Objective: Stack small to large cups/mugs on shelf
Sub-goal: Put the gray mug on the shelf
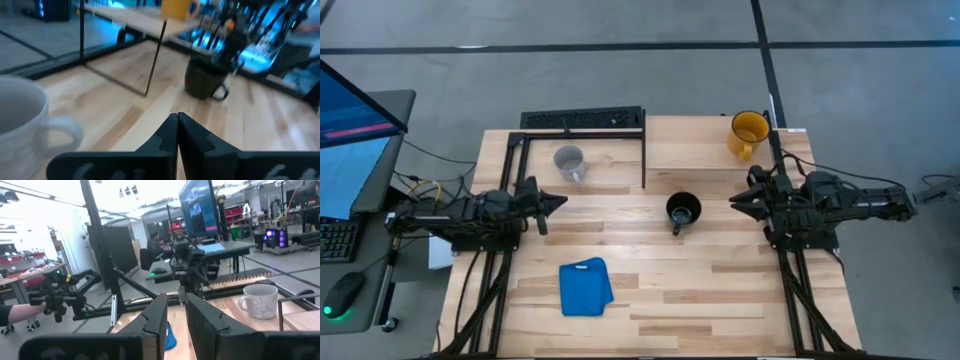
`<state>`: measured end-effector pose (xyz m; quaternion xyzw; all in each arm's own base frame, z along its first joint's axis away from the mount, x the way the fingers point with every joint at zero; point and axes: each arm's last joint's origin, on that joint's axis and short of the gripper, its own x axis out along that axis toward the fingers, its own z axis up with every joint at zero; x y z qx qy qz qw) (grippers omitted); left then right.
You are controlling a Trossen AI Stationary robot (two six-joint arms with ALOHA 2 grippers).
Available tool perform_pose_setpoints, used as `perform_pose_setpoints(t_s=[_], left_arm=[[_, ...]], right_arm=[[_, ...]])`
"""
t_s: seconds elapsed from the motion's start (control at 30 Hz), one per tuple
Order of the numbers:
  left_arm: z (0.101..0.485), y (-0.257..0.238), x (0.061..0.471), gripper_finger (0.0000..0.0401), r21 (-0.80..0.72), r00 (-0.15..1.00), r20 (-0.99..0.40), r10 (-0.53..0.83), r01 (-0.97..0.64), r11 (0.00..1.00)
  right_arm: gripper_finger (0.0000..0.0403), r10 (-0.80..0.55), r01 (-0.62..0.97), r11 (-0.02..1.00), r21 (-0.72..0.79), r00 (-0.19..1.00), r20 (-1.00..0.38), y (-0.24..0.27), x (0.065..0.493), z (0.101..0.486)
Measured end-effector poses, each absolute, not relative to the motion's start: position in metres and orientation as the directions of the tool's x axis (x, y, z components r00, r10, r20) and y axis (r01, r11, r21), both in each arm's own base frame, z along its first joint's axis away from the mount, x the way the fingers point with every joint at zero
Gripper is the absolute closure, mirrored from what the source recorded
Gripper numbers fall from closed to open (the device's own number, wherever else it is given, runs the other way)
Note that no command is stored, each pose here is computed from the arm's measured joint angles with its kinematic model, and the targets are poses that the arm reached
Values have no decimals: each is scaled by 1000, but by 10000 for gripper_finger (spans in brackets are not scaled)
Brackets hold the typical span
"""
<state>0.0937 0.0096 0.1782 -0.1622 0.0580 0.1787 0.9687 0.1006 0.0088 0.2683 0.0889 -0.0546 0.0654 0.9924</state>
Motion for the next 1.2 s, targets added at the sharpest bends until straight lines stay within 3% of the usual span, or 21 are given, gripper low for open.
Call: perform_pose_setpoints(t_s=[0.27, 0.63, 0.97, 1.2], left_arm=[[184, 13, 93, 401, -339, 895, -113, 431, -442, 830], [183, 14, 93, 397, -371, 876, -118, 467, -475, 798], [184, 16, 91, 306, -362, 819, -106, 564, -560, 745], [197, 16, 92, 268, -425, 831, 17, 556, -497, 756]], right_arm=[[310, 121, -141, 974, 179, 986, 118, 9, 101, 268], [310, 121, -140, 974, 179, 986, 114, 9, 101, 268], [310, 117, -136, 975, 179, 987, 112, 8, 101, 267], [310, 108, -127, 976, 179, 988, 112, 8, 102, 267]])
